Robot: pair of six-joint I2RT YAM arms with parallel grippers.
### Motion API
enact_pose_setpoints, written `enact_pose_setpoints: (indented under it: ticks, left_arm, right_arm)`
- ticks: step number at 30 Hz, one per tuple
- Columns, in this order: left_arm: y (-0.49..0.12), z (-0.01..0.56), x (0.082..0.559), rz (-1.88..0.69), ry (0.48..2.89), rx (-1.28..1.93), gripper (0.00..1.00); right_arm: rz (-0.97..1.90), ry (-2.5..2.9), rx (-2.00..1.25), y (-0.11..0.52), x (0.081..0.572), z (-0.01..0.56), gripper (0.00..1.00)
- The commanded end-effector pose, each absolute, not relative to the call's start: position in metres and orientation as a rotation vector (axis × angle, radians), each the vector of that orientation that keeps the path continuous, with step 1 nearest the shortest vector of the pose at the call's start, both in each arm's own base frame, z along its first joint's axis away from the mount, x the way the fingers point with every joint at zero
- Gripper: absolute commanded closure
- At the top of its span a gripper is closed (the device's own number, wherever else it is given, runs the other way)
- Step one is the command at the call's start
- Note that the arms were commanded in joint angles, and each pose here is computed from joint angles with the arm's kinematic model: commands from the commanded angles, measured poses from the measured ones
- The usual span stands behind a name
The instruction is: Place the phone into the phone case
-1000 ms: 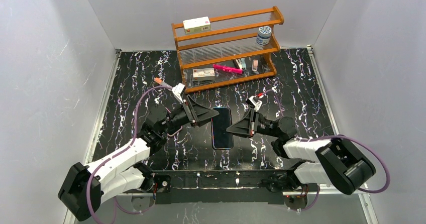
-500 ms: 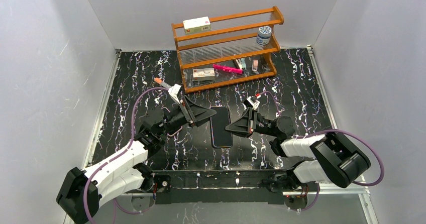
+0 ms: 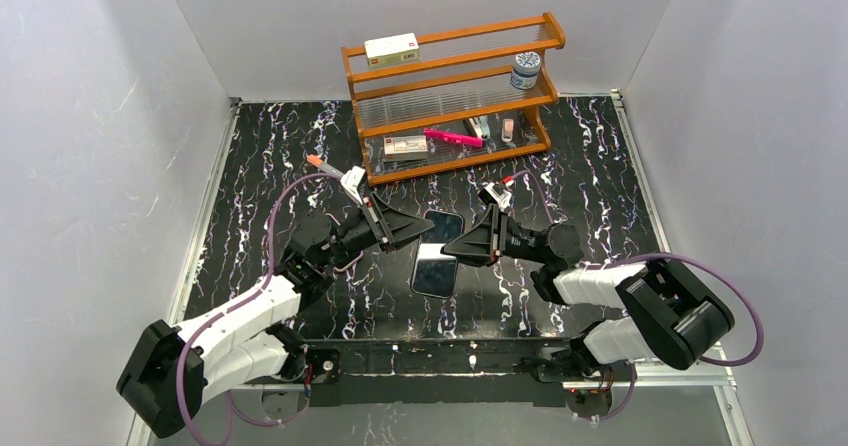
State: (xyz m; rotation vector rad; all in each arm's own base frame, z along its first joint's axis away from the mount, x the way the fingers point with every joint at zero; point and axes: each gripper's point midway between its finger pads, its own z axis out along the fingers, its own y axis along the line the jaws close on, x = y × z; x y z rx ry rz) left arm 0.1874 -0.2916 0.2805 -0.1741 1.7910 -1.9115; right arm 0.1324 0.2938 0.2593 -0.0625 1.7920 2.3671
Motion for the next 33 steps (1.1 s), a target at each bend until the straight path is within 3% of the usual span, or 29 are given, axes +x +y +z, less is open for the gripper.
enact_pose_setpoints:
  ticks: [1,7,8,12,16,24,33]
  left_arm:
    - [-0.290,0.283,0.183,-1.849,1.796,-0.104,1.00]
    - [-0.281,0.279,0.187,-1.664,1.891,-0.084,1.00]
    - [-0.281,0.282,0.186,-1.677,1.887,-0.087,0.94]
    - [-0.280,0.304,0.175,-1.801,1.820,-0.116,0.50]
    - [-0.271,0.311,0.171,-1.824,1.759,-0.138,0.29]
    - [-0.270,0.320,0.177,-1.825,1.729,-0.137,0.21]
    - [-0.274,0.322,0.178,-1.879,1.675,-0.117,0.30]
  right_arm:
    - [2.382,1.540,-0.289,0.292,0.122,0.298,0.62]
    - [2.375,1.541,-0.275,0.293,0.125,0.291,0.88]
    - [2.376,1.527,-0.284,0.293,0.125,0.292,0.91]
    - [2.393,1.499,-0.330,0.293,0.121,0.296,0.97]
    - [2.394,1.456,-0.395,0.290,0.115,0.308,0.97]
    - [2.416,1.406,-0.432,0.281,0.102,0.324,0.96]
    - [2.449,1.385,-0.488,0.288,0.092,0.331,0.97]
